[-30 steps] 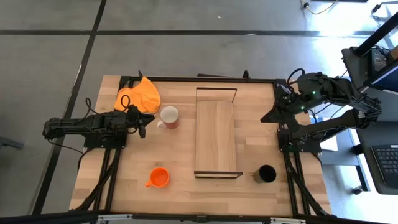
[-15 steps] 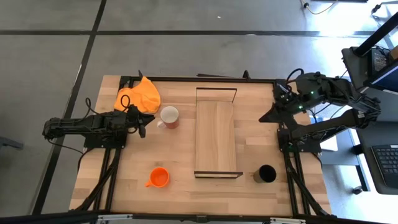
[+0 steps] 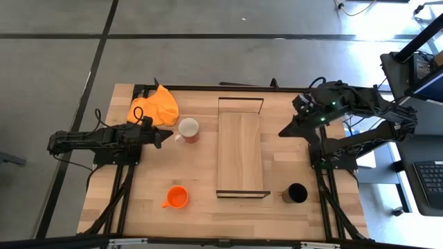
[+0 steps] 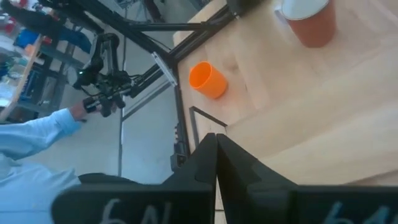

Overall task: Stack small to large cups/mugs on shelf
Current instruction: Put the black cup on the shelf

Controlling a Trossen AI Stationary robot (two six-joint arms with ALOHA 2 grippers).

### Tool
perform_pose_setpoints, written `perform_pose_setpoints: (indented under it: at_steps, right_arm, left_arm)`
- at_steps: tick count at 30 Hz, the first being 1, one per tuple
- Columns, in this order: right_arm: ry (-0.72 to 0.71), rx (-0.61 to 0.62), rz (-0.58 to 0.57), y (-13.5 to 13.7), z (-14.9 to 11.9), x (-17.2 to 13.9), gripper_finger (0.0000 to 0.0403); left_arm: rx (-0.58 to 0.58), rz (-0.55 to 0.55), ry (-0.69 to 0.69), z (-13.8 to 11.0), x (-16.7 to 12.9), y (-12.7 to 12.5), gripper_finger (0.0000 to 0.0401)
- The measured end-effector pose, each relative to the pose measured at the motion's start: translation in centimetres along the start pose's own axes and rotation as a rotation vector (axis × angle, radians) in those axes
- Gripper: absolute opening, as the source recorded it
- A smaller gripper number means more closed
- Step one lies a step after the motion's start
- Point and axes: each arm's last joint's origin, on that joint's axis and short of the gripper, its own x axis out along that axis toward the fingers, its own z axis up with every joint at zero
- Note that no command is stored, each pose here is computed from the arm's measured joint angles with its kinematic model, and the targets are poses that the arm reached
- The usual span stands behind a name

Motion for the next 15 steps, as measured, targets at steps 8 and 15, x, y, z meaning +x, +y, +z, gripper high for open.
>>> perform_pose_setpoints:
  at_steps: [8,15]
  right_arm:
    - [0.049,-0.012,0.071,0.2,0.8,1.9,0.0009]
    - [0.092,-0.036,0.075,-0.3,1.7,4.4,0.0009]
  left_arm:
    - [-0.002,-0.012,-0.008,0.1,0.0,-0.1,0.0057]
    - [-0.024,-0.068,-0.049,0.5,0.0,-0.7,0.0057]
